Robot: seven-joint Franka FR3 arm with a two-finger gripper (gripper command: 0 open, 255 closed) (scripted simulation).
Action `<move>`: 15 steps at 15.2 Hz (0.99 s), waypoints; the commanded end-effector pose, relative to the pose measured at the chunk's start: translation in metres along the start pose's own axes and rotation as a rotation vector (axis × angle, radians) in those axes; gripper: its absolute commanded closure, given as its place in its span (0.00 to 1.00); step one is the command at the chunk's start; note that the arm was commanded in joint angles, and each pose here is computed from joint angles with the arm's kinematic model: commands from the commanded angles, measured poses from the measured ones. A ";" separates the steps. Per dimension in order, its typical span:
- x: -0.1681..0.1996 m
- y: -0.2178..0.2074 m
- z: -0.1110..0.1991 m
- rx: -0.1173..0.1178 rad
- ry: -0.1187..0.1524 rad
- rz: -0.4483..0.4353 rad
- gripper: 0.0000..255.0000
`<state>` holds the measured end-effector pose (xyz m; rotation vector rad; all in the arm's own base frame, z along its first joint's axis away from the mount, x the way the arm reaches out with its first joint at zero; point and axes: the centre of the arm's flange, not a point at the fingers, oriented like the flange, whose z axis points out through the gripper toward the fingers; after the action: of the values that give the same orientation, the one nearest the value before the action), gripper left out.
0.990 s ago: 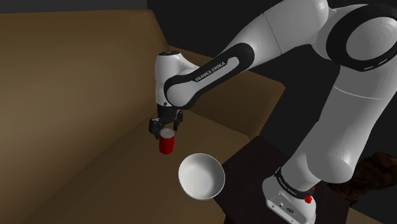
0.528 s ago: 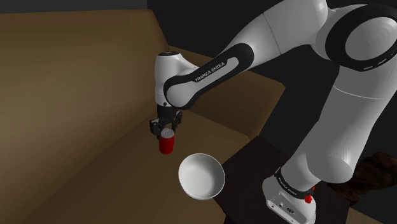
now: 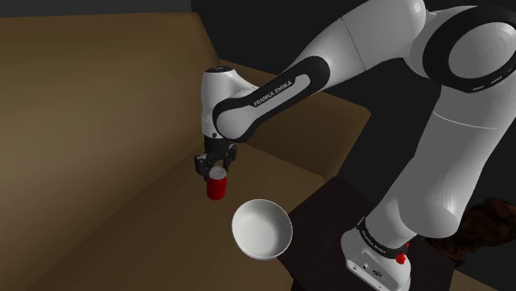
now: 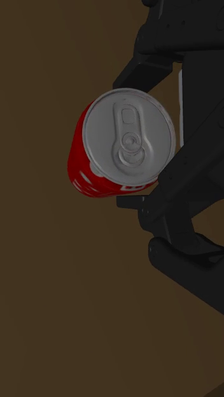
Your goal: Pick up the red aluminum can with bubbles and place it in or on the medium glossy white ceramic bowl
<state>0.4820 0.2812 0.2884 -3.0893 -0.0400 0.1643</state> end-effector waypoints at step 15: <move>-0.008 -0.004 -0.073 0.000 -0.001 -0.001 1.00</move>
<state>0.4821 0.2807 0.3556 -3.0893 -0.0405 0.1652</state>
